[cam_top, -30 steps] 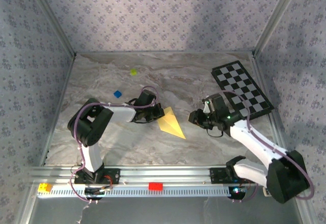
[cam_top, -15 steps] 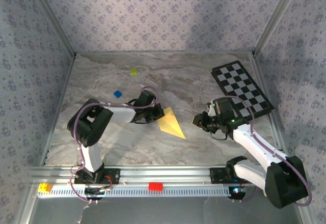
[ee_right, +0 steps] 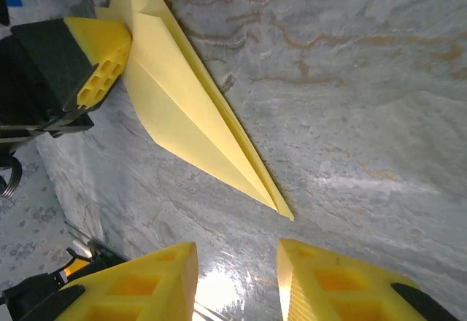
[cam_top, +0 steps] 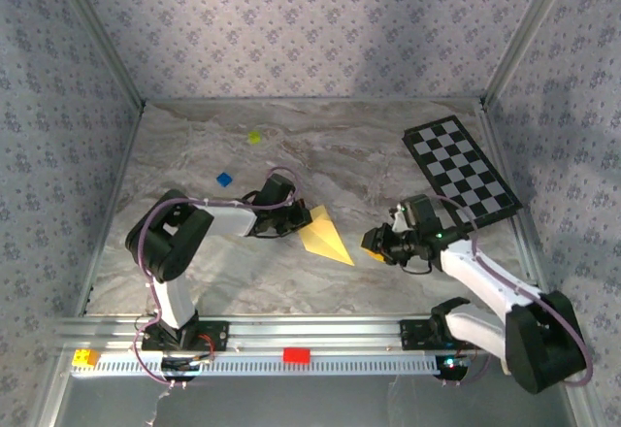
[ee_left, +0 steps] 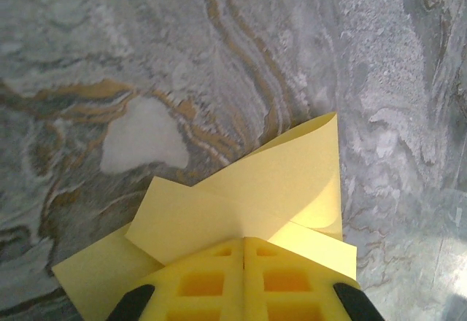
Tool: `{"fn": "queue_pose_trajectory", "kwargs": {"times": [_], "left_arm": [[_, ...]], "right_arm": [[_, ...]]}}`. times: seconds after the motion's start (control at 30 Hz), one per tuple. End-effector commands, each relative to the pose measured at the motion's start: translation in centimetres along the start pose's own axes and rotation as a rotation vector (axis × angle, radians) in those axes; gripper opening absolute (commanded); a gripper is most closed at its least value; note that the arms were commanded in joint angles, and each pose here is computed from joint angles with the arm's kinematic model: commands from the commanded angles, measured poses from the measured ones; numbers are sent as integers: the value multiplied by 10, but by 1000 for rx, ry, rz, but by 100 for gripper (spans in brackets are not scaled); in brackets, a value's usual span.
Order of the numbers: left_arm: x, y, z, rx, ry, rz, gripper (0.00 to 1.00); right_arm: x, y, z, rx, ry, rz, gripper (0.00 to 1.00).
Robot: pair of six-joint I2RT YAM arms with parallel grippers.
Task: Fold a paper plane with a square sheet of paper (pick it up from the middle)
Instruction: Turn over the paper at the center of the table.
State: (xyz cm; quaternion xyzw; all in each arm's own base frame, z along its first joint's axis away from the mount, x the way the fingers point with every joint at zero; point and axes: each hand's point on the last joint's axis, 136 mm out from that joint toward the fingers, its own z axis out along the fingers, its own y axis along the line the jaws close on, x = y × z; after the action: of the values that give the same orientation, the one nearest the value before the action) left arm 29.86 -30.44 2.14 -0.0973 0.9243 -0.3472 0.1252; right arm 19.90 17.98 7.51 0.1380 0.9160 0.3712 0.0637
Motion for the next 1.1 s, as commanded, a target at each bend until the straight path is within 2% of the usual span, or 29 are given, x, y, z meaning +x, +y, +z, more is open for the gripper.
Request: {"fn": "queue_pose_trajectory", "kwargs": {"times": [0.0,0.13,0.23,0.37,0.63,0.9,1.07], "left_arm": [[13,18,1,-62,36,-22,0],[11,16,2,-66,39,-18,0],[9,17,0,-70,34,-15,0],[11,22,0,-82,48,-11,0],[10,29,0,-85,48,-30,0],[11,31,1,-83,50,-40,0],[11,33,1,-88,48,-50,0]], "right_arm": [[5,21,3,-17,88,-41,35],[10,7,13,85,116,-8,34],[12,0,23,95,135,15,37],[17,-2,35,92,205,24,34],[20,-16,47,142,229,47,33],[20,-18,56,141,237,48,34],[21,-6,58,85,249,35,34]]}}
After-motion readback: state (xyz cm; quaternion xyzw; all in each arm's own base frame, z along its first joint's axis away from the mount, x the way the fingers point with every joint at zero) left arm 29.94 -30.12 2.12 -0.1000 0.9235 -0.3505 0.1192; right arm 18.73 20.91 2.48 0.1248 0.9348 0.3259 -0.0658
